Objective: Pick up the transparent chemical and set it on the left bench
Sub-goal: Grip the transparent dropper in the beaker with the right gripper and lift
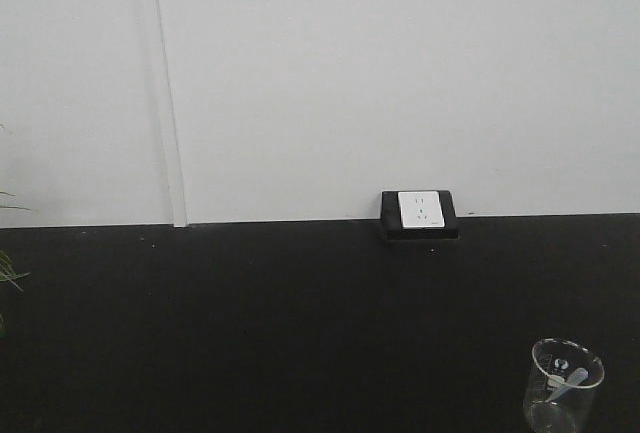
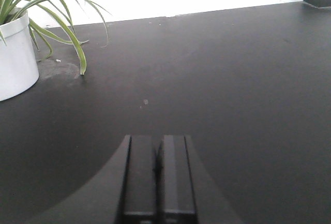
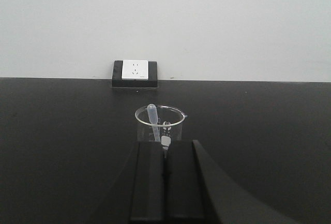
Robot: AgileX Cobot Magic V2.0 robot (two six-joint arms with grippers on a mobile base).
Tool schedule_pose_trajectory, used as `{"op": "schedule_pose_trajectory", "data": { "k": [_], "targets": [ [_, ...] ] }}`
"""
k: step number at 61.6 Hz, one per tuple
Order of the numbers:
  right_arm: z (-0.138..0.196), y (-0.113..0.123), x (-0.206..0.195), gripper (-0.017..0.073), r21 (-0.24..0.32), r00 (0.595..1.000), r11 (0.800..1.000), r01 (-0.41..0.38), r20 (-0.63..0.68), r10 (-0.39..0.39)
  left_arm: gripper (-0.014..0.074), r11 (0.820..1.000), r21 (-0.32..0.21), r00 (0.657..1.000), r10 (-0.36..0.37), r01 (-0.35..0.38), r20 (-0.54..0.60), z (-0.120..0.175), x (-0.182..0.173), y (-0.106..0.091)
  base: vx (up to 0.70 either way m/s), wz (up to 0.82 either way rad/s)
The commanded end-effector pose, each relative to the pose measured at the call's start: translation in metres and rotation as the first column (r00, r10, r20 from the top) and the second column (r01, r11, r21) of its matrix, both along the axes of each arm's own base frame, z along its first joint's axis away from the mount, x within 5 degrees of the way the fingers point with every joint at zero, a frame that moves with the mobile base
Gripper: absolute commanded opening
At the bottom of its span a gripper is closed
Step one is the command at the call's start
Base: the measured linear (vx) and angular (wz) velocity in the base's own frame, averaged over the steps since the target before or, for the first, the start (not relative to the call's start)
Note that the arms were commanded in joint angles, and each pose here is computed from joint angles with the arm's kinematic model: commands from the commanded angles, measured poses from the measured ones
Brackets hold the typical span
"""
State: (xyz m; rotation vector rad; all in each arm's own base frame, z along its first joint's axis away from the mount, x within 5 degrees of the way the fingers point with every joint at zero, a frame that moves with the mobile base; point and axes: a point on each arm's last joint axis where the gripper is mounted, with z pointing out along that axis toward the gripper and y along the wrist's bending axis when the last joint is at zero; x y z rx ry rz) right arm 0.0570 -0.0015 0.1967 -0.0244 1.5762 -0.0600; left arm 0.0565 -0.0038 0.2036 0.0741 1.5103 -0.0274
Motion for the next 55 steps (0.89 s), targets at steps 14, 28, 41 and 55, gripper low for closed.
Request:
{"op": "schedule_pose_trajectory", "data": {
  "k": [14,28,41,55],
  "targets": [
    [0.0060,0.0005,-0.0009,-0.0007,-0.014,0.996,1.000,-0.003,0.087,0.004,-0.0003,1.000,-0.014,0.997,0.000,0.001,0.080,0.0027,-0.0015,0.0002,0.00,0.00],
    [0.0060,0.0005,-0.0009,-0.0007,-0.014,0.996,1.000,-0.003,0.087,0.004,-0.0003,1.000,-0.014,0.997,0.000,0.001,0.080,0.0027,-0.0015,0.0002,0.00,0.00],
    [0.0060,0.0005,-0.0009,-0.0007,-0.014,0.996,1.000,-0.003,0.087,0.004,-0.0003,1.000,-0.014,0.997,0.000,0.001,0.080,0.0027,-0.0015,0.0002,0.00,0.00],
    [0.0070,0.0006,-0.0010,-0.0007,-0.030,0.995,1.000,-0.002,0.098,0.005,-0.0003,1.000,-0.014,0.997,0.000,0.001,0.080,0.0027,-0.0015,0.0002,0.00,0.00]
  ]
}}
